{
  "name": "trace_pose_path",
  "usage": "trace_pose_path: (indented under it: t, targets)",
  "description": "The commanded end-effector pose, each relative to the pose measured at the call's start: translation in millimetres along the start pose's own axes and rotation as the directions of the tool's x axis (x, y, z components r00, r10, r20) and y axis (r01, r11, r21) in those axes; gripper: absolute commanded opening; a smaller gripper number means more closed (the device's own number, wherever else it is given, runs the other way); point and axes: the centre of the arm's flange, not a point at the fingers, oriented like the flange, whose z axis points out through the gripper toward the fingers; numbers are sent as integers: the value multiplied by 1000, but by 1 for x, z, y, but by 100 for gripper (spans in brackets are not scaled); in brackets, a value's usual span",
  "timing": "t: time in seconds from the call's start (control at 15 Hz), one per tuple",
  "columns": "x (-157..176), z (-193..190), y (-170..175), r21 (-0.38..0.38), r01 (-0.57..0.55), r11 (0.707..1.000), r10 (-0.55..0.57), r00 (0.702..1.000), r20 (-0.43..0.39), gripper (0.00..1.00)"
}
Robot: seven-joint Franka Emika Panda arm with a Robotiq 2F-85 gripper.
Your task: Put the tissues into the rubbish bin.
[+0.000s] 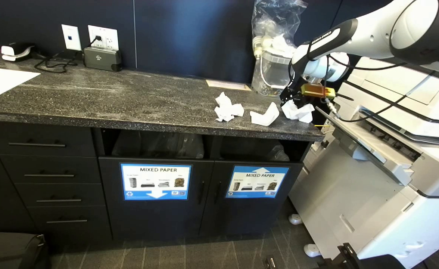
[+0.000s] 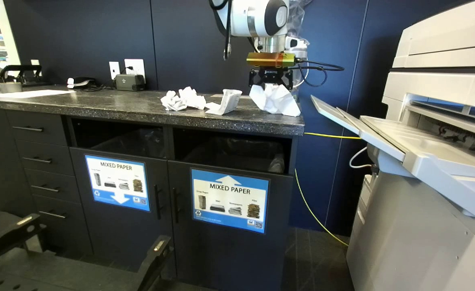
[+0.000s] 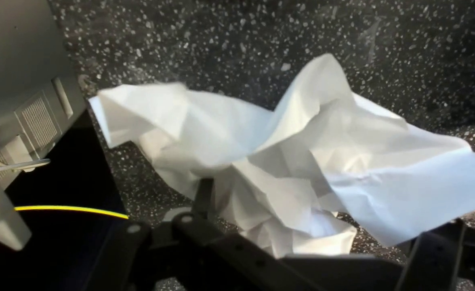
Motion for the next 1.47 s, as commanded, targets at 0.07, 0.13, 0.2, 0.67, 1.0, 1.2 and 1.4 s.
trace_pose_path:
  t: [0.07, 0.13, 0.2, 0.67, 1.0, 1.2, 1.4]
  targets:
    - [22, 8, 5, 21, 14, 1000, -14, 1000, -2, 74]
    - [23, 10, 5, 22, 15, 1000, -15, 1000, 2, 68]
    - [25, 11, 5, 21, 16, 1000, -16, 1000, 2, 58]
    - [32, 12, 7, 24, 25, 999, -25, 1000, 0, 10]
    - [35, 14, 10, 33, 40, 999, -41, 999, 20, 10]
    - [31, 12, 10, 45, 47, 998, -51, 995, 85, 11]
    - [16, 3, 9, 51, 27, 998, -36, 980, 197, 10]
